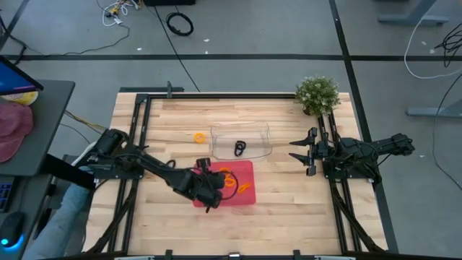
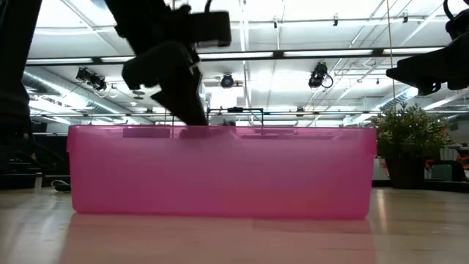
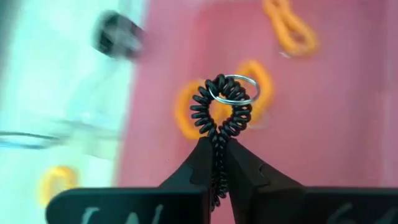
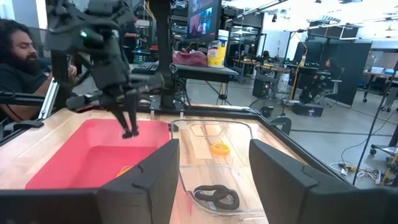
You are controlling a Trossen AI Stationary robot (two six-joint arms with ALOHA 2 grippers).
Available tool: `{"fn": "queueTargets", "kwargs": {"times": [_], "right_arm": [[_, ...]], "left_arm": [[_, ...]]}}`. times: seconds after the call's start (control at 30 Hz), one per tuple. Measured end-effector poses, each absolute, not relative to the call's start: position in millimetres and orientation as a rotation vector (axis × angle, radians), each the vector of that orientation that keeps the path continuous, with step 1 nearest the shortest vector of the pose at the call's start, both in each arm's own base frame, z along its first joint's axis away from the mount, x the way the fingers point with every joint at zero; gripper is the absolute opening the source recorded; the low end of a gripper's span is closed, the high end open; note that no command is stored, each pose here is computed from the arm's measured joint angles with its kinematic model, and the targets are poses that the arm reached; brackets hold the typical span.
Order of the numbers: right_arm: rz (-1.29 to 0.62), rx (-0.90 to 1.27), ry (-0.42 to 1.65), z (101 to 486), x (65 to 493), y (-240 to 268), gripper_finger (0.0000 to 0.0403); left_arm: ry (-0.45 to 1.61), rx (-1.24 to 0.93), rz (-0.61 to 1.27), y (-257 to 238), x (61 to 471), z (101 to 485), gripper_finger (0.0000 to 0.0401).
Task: Sort spring keychains
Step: Put the black spring keychain into the transparent bin, then adjust the bins on the table
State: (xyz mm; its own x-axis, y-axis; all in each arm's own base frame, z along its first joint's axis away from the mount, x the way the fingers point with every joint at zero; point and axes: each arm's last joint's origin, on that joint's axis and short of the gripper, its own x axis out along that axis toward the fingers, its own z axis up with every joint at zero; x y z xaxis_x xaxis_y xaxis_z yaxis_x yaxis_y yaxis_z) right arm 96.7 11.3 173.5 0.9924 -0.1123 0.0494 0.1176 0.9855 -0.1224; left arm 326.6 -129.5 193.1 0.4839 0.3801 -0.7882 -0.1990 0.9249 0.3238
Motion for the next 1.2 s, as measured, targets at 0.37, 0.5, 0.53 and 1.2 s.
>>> {"fn": "queueTargets", "kwargs": {"times": [0.37, 0.5, 0.53, 1.2], "right_arm": [[-0.116, -0.126, -0.043, 174, 97, 11, 0.0198], [-0.115, -0.126, -0.043, 174, 97, 11, 0.0198], [-0.115, -0.125, -0.043, 174, 97, 11, 0.0198], [-0.115, -0.126, -0.042, 173, 97, 11, 0.0198]], "left_arm": [[0.691, 0.677, 0.811, -121, 331, 216, 0.0022], [0.798, 0.593, 0.77, -90, 344, 213, 0.0069], [0.828, 0.558, 0.745, -83, 347, 212, 0.0097], [1.127, 0.22, 0.582, -89, 302, 230, 0.0367]]}}
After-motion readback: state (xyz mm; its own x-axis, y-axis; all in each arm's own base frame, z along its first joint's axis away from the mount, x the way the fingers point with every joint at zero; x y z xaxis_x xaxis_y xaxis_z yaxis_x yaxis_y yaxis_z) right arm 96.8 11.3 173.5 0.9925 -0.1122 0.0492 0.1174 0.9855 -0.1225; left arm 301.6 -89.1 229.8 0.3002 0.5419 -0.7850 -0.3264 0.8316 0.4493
